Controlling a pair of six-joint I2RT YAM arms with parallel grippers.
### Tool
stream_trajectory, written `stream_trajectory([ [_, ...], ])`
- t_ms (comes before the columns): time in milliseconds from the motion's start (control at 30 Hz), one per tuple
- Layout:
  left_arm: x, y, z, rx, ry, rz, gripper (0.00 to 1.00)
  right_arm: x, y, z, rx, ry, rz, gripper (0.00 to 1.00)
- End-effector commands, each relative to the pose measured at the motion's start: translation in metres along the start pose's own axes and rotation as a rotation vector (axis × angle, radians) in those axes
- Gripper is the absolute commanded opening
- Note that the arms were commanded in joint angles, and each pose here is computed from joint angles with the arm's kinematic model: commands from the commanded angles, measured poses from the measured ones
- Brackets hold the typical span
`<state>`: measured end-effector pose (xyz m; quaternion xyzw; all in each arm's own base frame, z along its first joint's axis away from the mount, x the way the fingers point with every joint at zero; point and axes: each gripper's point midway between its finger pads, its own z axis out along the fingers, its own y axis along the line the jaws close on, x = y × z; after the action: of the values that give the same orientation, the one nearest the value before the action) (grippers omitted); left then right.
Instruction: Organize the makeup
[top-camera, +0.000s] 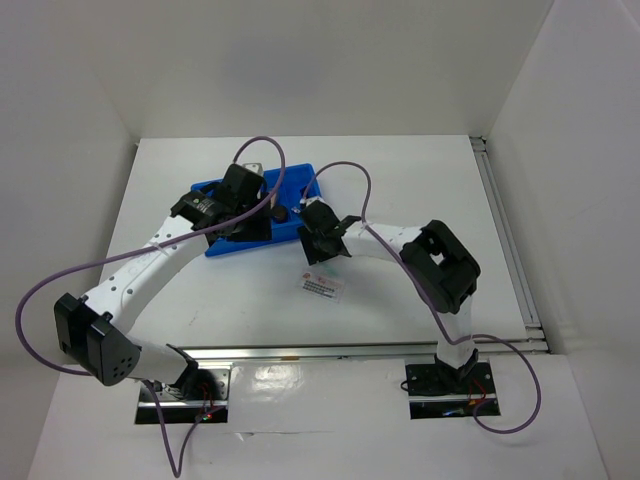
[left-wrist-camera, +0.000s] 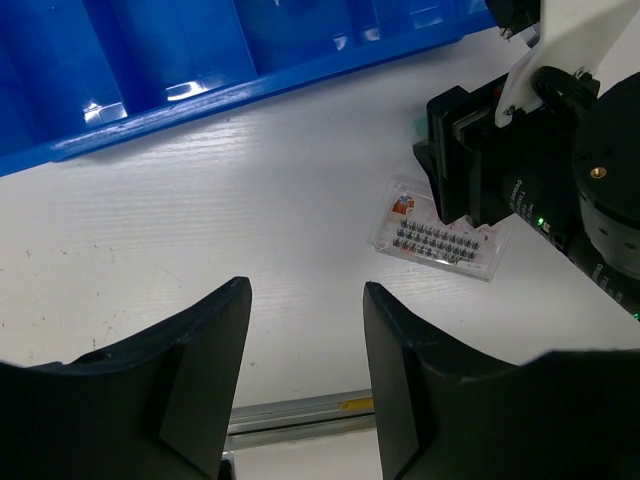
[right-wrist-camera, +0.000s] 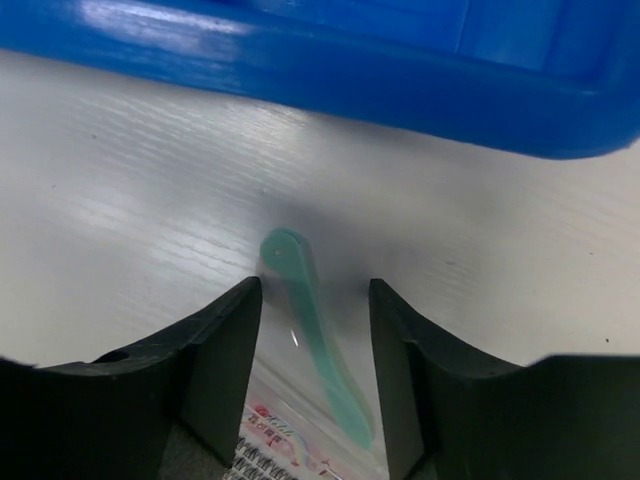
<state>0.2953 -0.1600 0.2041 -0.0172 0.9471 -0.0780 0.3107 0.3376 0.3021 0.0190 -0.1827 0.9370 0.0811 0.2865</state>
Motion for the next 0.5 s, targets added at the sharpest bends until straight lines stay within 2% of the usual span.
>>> stream_trajectory([
  [0,-0.011,0.000,-0.008,-0.002,-0.039,-0.028,0.62,0.012,-0.009,0.008,0.075,0.020,-0.007,0.53],
  [67,-0.011,0.000,-0.008,-0.002,-0.039,-0.028,0.62,0.016,-0.016,0.004,0.104,0.024,0.000,0.49],
  [100,-0.011,0.001,-0.008,-0.003,-0.039,-0.018,0.62,0.019,-0.022,0.002,0.136,0.034,0.004,0.43],
  [333,-0.012,0.000,-0.006,0.002,-0.047,-0.020,0.62,0.022,-0.039,-0.014,0.208,0.015,0.019,0.21],
  [467,-0.012,0.000,-0.006,0.002,-0.047,-0.020,0.62,0.019,-0.049,-0.021,0.250,0.005,0.047,0.13],
])
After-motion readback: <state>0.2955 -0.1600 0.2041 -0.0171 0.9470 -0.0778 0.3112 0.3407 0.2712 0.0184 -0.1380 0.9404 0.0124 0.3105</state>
